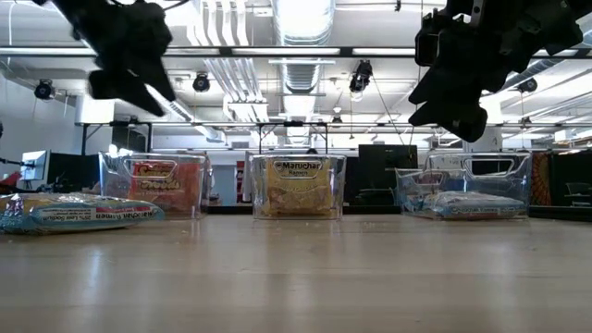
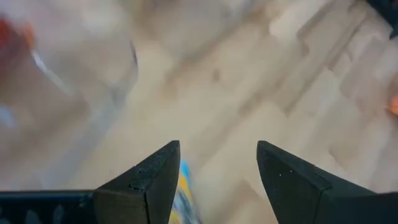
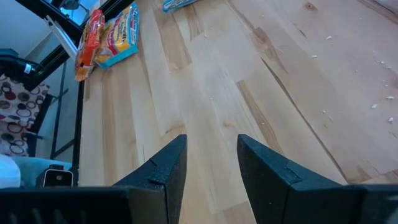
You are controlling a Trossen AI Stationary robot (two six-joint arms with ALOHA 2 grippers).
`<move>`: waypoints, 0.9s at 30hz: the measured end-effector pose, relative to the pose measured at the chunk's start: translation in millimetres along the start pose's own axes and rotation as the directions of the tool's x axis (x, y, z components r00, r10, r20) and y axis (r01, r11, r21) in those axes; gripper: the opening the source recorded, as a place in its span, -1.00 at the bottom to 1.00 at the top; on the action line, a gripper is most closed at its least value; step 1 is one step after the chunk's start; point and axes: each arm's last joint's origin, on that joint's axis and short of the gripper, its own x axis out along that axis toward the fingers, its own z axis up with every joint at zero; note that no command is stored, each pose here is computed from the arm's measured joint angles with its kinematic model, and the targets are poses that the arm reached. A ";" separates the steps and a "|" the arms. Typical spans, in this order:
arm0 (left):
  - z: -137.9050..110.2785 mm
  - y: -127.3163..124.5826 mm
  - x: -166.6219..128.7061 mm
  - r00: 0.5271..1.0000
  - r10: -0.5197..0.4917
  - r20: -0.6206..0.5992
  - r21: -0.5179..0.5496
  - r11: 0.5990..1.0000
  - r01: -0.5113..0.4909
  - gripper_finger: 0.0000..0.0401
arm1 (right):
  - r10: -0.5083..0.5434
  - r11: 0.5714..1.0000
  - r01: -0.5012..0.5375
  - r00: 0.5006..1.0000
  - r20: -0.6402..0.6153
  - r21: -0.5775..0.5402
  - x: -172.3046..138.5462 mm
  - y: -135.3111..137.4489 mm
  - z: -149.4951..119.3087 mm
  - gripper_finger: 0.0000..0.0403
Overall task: Sort Maruchan noodles
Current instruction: Put the orange noodle pack into the left transparent bin
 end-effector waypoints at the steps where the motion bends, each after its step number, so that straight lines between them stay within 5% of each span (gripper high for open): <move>1: -7.4 -4.0 -1.3 1.000 -0.004 -0.031 -0.034 0.999 0.003 -0.02 | 0.000 1.000 0.000 1.000 0.000 0.000 0.0 0.1 0.0 -0.34; 14: -93.2 -78.8 -4.0 0.972 -0.126 -0.196 -0.367 0.929 0.046 -0.02 | 0.000 1.000 0.000 1.000 0.000 0.000 0.0 -0.1 0.0 -0.34; 21: -111.7 -119.8 -8.7 0.928 -0.035 -0.372 -0.314 0.945 -0.091 0.00 | 0.000 1.000 0.000 1.000 0.000 0.000 0.0 -0.1 0.0 -0.34; 27: -119.4 -139.6 -23.4 0.867 0.026 -0.498 -0.231 0.959 -0.162 0.24 | 0.000 1.000 0.000 1.000 0.000 0.000 0.1 -0.1 -0.1 -0.34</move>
